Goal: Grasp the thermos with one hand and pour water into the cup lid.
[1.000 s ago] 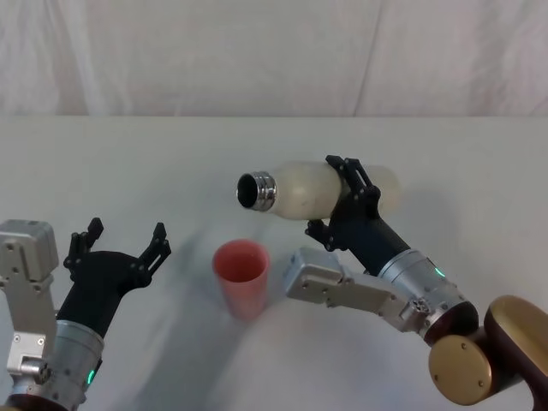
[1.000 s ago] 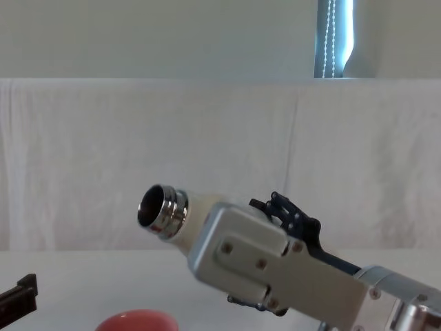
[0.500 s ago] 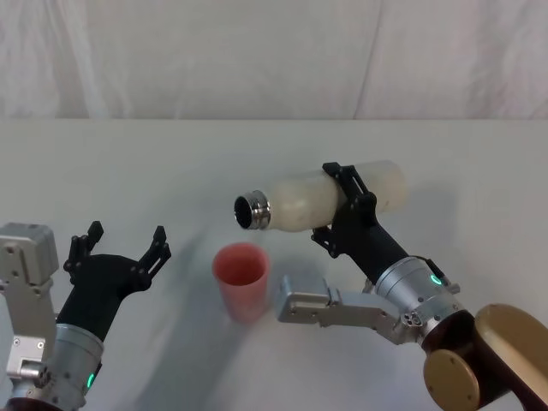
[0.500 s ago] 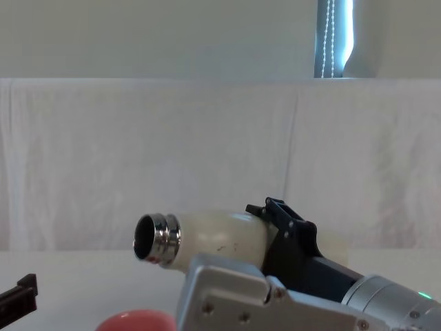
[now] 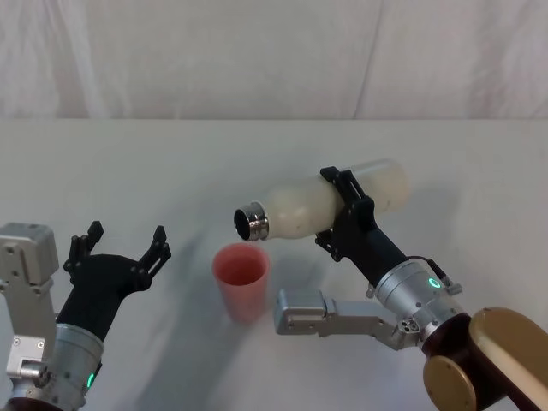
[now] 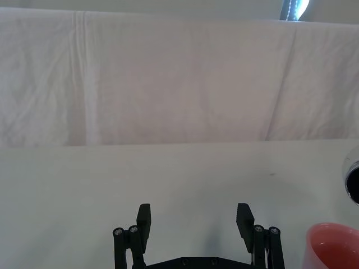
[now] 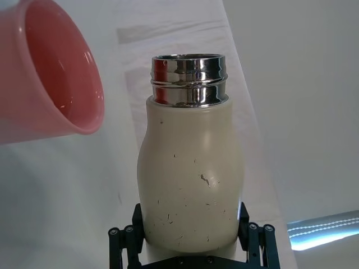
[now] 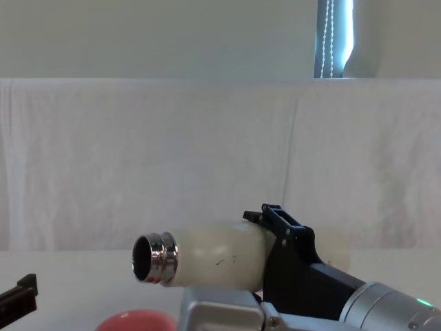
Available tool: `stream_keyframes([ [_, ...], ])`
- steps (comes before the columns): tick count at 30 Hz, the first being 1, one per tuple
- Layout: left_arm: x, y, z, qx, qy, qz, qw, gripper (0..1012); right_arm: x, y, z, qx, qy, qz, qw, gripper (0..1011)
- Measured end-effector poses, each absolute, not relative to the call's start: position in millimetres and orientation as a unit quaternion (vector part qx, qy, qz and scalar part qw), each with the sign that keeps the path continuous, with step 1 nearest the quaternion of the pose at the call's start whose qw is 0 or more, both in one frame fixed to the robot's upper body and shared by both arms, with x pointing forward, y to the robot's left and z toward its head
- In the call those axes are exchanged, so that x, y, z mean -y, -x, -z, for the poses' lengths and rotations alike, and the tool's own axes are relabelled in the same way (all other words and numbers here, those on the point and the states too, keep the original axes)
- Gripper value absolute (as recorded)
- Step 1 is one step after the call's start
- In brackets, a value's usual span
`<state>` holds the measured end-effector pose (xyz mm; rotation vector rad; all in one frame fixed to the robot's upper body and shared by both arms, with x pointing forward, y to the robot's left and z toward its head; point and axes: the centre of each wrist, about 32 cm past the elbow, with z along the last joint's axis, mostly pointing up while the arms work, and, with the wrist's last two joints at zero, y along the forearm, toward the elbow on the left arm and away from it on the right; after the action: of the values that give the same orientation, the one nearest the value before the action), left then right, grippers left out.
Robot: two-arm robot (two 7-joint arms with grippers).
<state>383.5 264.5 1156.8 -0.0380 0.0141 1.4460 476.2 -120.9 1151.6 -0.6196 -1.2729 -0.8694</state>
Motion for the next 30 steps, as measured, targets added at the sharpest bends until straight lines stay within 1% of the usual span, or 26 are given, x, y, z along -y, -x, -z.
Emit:
stream_keyframes([
  [8,-264.5,-383.5,-1156.8,-0.006,0.017,-0.662,0.750,1001,121.6,-476.1,-1151.1,0.579,0.284,0.375,0.666,959],
  [30,-264.5,-383.5,-1156.8,-0.006,0.017,-0.662,0.750,1001,125.6,-478.3,-1159.8,0.607,0.311,0.340,0.647,959],
])
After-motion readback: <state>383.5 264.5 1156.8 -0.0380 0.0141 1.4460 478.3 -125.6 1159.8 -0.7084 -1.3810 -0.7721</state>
